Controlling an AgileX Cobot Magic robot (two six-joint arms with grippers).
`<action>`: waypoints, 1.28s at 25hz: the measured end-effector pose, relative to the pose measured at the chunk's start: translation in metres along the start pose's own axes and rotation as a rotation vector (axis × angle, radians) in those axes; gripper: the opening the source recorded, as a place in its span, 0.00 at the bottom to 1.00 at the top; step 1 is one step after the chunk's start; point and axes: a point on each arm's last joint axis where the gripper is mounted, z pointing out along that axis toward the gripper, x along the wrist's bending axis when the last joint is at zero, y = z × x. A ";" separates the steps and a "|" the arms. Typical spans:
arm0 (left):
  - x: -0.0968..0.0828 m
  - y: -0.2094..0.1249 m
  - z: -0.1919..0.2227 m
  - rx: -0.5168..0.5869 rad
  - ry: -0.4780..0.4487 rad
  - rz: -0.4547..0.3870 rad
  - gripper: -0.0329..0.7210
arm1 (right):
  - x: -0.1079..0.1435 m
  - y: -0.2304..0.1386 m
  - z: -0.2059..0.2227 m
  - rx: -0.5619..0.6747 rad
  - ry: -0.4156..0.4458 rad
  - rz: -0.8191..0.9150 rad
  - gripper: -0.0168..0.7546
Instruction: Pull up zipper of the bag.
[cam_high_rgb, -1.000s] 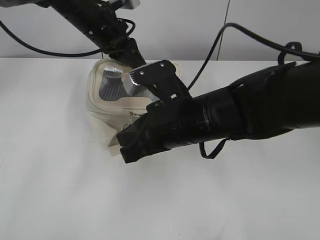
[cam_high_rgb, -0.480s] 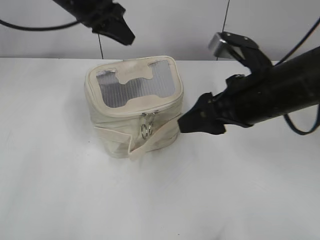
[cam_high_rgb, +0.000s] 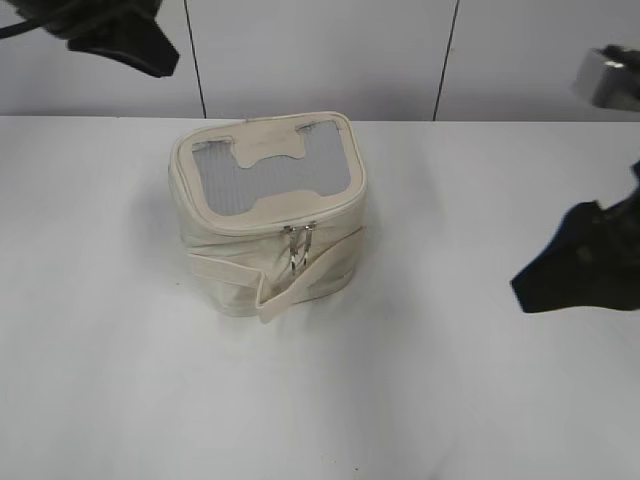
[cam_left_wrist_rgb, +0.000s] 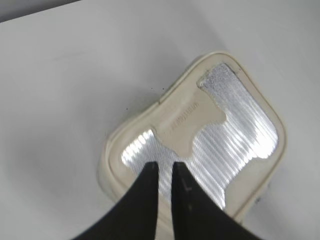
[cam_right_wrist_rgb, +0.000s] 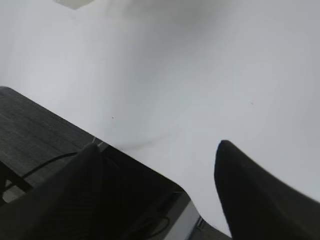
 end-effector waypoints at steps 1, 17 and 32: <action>-0.005 -0.012 -0.012 -0.023 0.016 -0.013 0.14 | 0.001 -0.006 -0.010 -0.013 -0.020 -0.011 0.73; -0.097 -0.253 -0.211 -0.371 0.273 0.104 0.60 | 0.004 -0.131 -0.091 -0.231 -0.226 -0.152 0.80; -0.078 -0.319 -0.182 -0.468 0.419 -0.062 0.66 | 0.000 -0.185 -0.101 -0.548 -0.261 -0.191 0.78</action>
